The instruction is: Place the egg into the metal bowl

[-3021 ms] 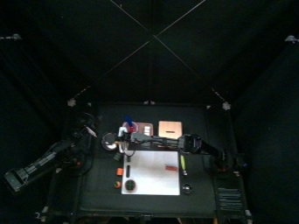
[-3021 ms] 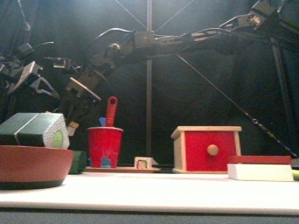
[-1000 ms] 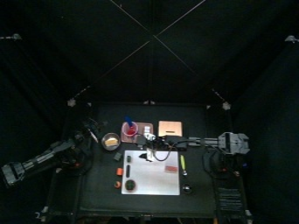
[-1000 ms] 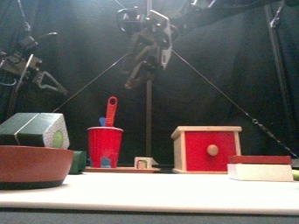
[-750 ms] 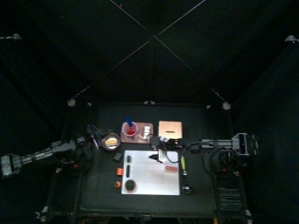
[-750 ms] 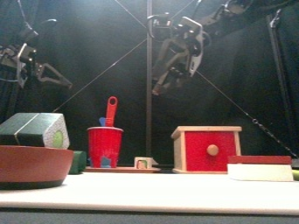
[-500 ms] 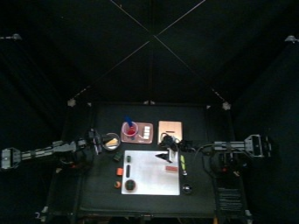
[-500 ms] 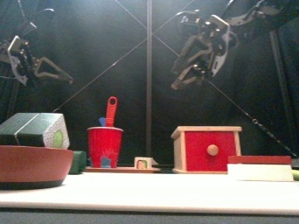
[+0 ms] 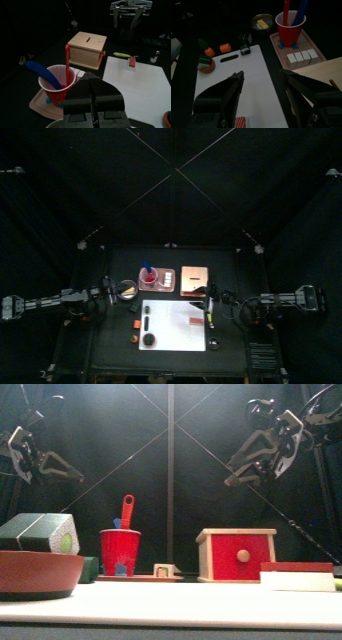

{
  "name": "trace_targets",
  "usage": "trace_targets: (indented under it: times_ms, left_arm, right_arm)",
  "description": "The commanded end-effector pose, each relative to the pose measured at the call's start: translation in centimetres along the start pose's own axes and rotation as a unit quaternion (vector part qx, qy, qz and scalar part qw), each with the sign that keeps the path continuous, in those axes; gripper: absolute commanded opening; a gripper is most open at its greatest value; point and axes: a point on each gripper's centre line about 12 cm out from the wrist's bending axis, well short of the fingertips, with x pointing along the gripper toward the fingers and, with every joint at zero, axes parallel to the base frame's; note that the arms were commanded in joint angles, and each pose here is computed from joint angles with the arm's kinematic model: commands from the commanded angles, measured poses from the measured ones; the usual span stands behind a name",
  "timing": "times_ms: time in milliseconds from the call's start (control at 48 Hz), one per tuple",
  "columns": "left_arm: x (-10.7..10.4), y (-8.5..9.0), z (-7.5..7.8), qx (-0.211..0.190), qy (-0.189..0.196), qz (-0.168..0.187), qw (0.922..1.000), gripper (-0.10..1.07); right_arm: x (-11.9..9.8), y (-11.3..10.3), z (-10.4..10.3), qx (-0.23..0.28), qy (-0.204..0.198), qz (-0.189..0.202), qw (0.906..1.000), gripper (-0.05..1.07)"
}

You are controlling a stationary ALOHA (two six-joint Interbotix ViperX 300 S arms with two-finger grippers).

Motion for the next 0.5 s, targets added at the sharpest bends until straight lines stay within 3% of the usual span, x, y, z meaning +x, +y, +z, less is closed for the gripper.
trace_targets:
  times_ms: [0, 479]
  left_arm:
    - [0.2, 0.0, 0.8, 0.001, -0.01, 0.001, 0.9999, 0.0]
    - [0.2, 0.2, 0.8, 0.002, -0.009, 0.006, 0.9999, 0.0]
  right_arm:
    - [-0.2, 0.3, 0.6, -0.008, -0.014, 0.005, 0.9999, 0.91]
    - [-0.3, 0.2, -0.5, -0.022, -0.001, 0.006, 0.9997, 0.91]
